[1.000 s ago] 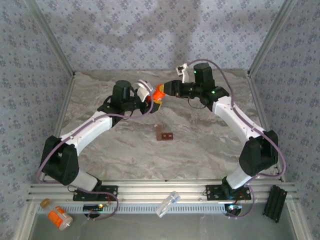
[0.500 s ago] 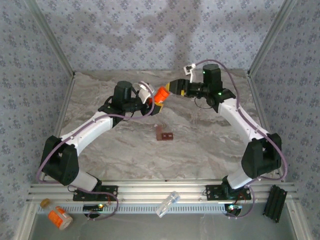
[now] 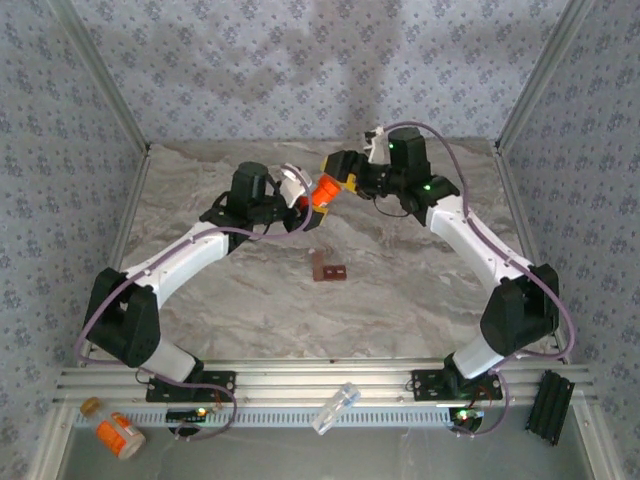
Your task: Sort the pills into containers
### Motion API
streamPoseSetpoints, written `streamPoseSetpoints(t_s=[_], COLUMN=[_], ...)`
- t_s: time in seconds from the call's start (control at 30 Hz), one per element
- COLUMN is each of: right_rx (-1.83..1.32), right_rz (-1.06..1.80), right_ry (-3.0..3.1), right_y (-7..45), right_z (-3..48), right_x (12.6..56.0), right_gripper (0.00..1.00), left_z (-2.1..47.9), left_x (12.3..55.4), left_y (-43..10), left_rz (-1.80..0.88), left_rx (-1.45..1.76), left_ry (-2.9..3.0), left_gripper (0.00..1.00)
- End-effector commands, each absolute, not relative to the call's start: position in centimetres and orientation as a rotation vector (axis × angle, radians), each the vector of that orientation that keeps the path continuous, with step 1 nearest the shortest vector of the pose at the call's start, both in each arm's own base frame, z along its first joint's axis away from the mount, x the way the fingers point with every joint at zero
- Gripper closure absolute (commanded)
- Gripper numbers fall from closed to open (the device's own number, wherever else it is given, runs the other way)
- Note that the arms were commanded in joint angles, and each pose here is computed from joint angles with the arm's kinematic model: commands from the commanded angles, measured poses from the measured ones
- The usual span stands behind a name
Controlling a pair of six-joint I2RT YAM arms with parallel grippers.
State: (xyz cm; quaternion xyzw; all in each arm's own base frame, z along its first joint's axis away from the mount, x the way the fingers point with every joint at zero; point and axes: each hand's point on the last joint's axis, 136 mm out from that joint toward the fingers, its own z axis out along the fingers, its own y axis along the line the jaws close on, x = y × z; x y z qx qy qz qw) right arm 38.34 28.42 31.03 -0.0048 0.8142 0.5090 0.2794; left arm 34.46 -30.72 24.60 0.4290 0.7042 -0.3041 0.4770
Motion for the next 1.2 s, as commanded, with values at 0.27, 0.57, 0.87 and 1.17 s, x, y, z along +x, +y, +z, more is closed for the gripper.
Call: streamPoseSetpoints(t_s=[0.27,0.57,0.87,1.17], right_rx=[-0.023,-0.241,-0.734,-0.176], right_rz=[1.376,1.382,1.416,1.413], right_ry=[2.206,2.104,1.915,2.004], right_y=[29.5,29.5,29.3,25.9], right_z=[30.2,30.2,29.0,32.5], right_x=[37.7,37.4,36.5,38.5], right_gripper=[0.46,0.59,0.49,0.19], left_z=[26.5,27.3,28.0,27.3], left_x=[34.7,34.2,32.9,33.7], left_y=[-31.4,-31.5,-31.6,-31.2], left_rz=[-0.743,-0.765,-0.842,-0.77], left_rx=[1.064,1.065,1.077,1.073], left_ry=[1.654,1.642,1.635,1.654], left_gripper=[1.0,1.0,1.0,1.0])
